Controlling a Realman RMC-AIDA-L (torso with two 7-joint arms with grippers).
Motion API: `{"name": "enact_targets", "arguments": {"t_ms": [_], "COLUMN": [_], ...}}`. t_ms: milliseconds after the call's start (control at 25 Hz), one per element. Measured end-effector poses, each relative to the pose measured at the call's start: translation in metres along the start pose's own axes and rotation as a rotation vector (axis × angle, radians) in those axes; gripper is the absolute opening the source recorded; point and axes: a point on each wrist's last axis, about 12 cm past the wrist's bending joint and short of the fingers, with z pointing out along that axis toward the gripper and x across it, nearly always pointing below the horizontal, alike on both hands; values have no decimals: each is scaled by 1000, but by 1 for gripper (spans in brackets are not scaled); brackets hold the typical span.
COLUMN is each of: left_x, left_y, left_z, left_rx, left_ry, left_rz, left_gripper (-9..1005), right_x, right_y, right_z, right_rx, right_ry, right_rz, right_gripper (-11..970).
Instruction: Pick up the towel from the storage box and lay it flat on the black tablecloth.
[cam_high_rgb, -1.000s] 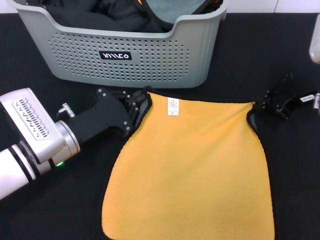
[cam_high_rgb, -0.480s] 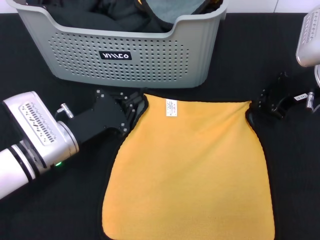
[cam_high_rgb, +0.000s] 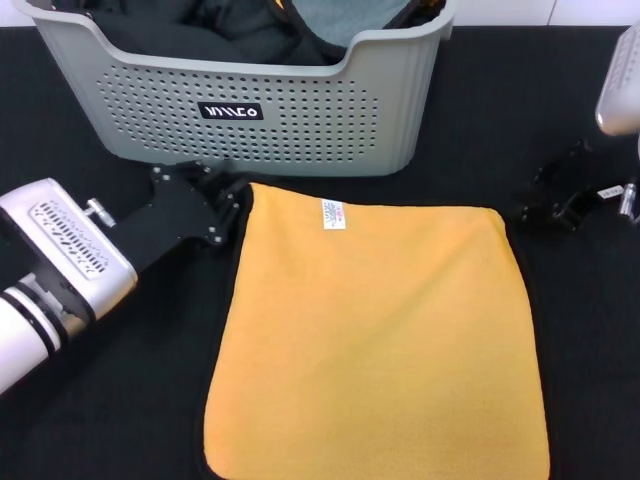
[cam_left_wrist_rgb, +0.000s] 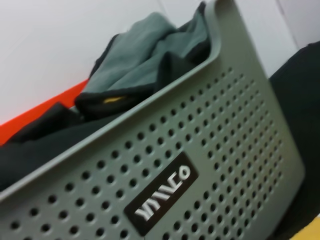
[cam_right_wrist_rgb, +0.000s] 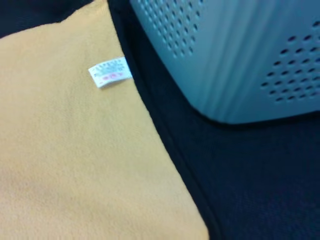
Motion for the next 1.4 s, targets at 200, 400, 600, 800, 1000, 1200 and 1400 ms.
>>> {"name": "enact_targets", "arguments": {"t_ms": [200,400,600,800,1000,1200,1400], "left_x": [1,3,6,-2,-11,-26,-44], "left_y": [-1,-3,-4,0,2,-5,-2], "left_z": [-9,-15,-21,-30,-40,-52,-64], "left_rx": [-29,-33,-46,-44,30,151,364], "left_ry": [-19,-23,-23,-117,-226,-356,-455], "left_rz": [-16,-21,-40,-245,-485,-590,-682], "left_gripper": [183,440,702,789,876,892,891], "right_x": [8,13,19,24,24,25,33], "right_y": [2,5,9,17,36,63,85], "right_z": [-13,-22,-27,-41,-55,-75,-97], "right_rx": [46,74,88,108,69,-49,-171], "right_ry": [-7,-37,-62,-155,-325,-565,-770], "right_rz": [5,12,28,52,31,-36,-95], "right_gripper": [280,480,821,848,875,876,875]}}
